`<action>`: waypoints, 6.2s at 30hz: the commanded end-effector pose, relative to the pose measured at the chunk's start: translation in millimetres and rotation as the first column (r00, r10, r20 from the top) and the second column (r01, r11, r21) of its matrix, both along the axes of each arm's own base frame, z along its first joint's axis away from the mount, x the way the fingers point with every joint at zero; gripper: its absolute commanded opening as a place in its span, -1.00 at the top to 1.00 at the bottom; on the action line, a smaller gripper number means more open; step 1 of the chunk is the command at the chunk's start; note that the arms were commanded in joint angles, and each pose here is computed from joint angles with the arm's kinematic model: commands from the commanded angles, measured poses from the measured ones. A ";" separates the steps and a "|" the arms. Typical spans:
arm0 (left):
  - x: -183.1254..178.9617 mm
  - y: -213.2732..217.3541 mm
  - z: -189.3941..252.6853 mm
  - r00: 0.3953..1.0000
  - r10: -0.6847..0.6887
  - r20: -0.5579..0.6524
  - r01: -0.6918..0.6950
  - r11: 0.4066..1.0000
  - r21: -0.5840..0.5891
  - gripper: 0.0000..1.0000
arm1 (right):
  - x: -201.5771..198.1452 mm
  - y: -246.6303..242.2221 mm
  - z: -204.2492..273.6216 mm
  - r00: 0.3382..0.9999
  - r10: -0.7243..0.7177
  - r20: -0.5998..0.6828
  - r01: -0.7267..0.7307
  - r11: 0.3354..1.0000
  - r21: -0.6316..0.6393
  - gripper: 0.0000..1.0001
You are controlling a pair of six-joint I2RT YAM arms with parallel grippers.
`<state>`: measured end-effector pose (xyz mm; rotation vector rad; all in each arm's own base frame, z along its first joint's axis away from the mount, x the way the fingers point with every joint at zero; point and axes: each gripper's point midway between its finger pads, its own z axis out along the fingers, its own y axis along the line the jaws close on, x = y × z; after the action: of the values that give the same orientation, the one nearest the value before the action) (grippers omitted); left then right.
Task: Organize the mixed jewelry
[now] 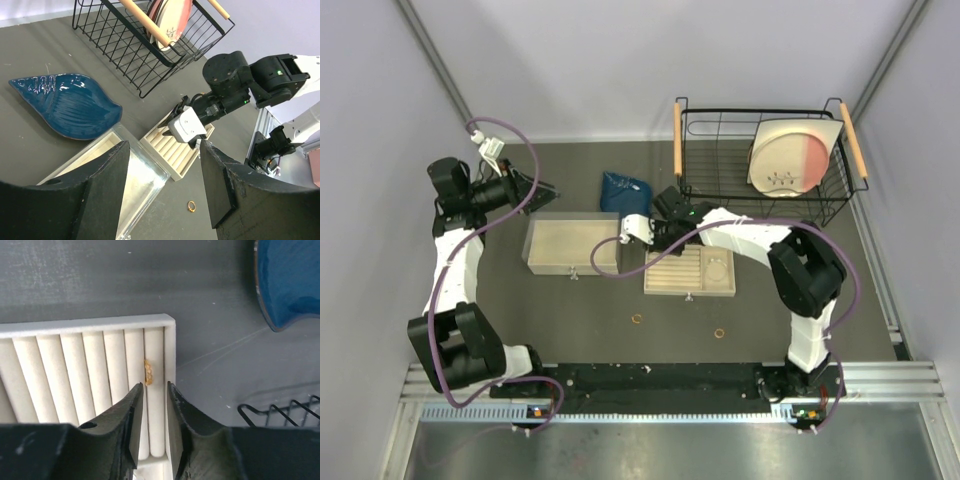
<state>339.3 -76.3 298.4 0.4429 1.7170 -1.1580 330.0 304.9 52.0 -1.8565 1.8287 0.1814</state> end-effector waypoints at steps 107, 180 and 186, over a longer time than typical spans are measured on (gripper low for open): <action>-5.0 -66.1 -55.9 0.998 -0.055 0.041 0.043 0.968 0.245 -0.33 | -2.4 -310.9 -12.6 0.373 -0.891 -0.258 0.926 0.341 0.163 0.53; -7.2 -67.8 -58.3 0.997 -0.069 0.039 0.058 0.970 0.237 -0.33 | -29.9 -289.9 -0.2 0.550 -0.806 -0.218 0.835 0.526 0.162 0.64; -6.9 -67.8 -58.8 0.997 -0.069 0.039 0.058 0.970 0.237 -0.33 | -19.6 -291.0 0.3 0.541 -0.818 -0.195 0.840 0.516 0.169 0.63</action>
<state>333.8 -140.6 232.9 0.6225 1.8703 -0.9866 280.2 15.2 33.7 -0.6547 2.5082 0.1825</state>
